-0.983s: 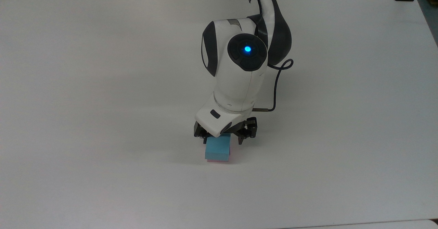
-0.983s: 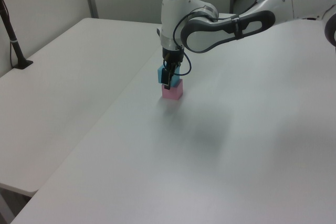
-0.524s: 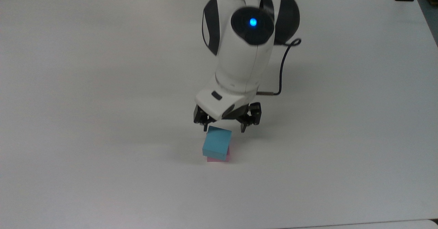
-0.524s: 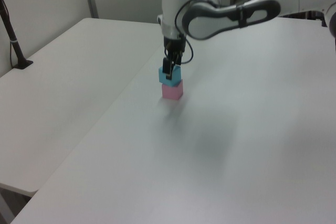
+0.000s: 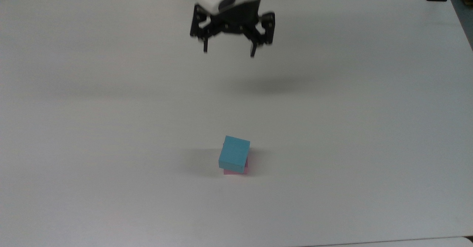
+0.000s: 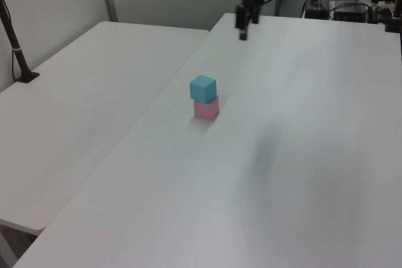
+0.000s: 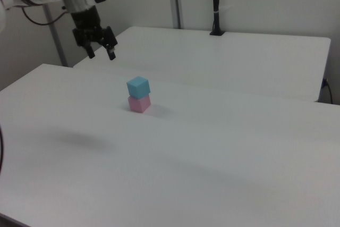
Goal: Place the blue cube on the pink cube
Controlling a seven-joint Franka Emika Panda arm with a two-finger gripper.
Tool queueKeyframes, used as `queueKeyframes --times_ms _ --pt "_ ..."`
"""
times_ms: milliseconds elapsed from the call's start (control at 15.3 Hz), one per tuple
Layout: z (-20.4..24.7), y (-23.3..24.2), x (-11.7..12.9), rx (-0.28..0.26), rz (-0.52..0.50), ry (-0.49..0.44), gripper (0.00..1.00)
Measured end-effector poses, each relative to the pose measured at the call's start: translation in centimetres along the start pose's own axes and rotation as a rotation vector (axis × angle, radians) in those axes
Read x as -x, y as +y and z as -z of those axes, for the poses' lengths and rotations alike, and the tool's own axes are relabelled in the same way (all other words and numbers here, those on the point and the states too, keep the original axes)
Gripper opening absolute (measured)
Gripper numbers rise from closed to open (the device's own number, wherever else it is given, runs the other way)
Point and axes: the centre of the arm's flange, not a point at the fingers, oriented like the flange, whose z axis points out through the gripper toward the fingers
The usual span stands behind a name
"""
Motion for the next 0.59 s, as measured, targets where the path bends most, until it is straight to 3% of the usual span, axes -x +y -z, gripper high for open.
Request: queueKeyframes --times_ms 262,590 --pt "2.6 2.2 7.1 0.014 -0.004 -0.085 1.0" --pt "-0.5 3.8 7.7 0.024 -0.028 -0.142 1.0"
